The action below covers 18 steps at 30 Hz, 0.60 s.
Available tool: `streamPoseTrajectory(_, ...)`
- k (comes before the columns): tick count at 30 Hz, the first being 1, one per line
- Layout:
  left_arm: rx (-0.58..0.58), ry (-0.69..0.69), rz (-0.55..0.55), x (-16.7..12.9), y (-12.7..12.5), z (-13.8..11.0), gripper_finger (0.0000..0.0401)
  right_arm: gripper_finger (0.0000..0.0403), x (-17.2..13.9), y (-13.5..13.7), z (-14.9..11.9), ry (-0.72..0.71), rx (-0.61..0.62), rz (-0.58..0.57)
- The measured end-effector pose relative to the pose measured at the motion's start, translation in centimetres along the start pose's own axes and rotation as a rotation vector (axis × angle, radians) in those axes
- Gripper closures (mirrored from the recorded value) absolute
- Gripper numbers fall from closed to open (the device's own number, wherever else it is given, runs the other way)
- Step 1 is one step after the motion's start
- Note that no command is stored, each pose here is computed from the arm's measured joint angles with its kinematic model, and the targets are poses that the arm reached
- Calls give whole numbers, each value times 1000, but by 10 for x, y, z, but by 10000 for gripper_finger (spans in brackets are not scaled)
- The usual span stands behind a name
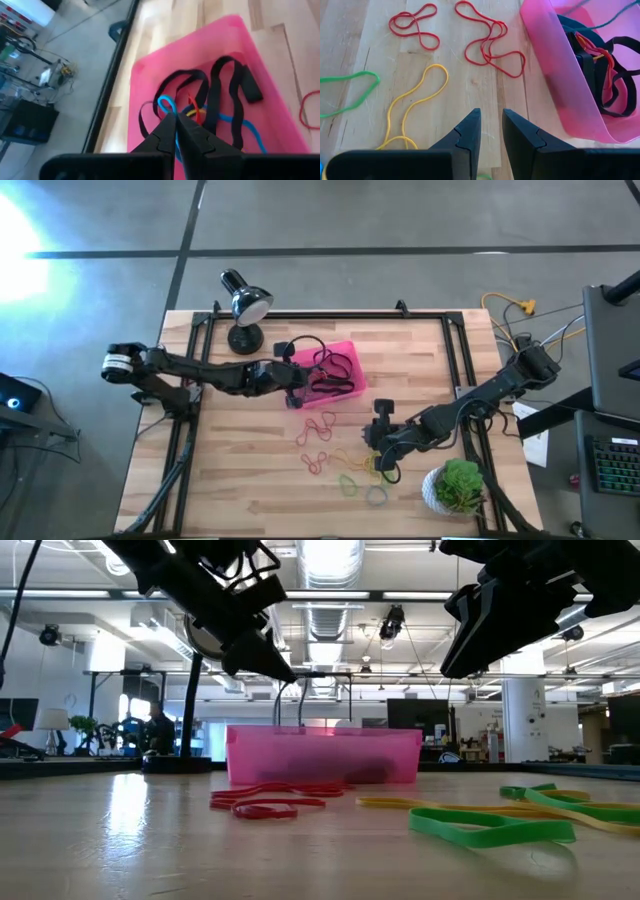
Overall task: Pick and place rubber bands into bin
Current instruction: Put the blue rubber band into the red bin
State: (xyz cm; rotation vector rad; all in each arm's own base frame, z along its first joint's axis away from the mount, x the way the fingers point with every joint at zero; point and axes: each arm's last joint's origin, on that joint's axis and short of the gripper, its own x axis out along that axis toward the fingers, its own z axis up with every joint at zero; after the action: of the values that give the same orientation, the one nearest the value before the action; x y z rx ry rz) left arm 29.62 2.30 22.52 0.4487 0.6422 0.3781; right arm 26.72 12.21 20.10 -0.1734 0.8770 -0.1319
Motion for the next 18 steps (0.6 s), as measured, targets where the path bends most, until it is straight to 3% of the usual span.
streamPoseTrajectory(8,-78,49,-217,10,15,-17,401,335,0,0,0,-2,1,1)
streamPoseTrajectory(14,-114,77,-227,13,22,-22,401,335,0,0,0,-2,1,1)
streamPoseTrajectory(18,-85,73,-177,14,25,-22,401,335,0,0,0,-3,2,1)
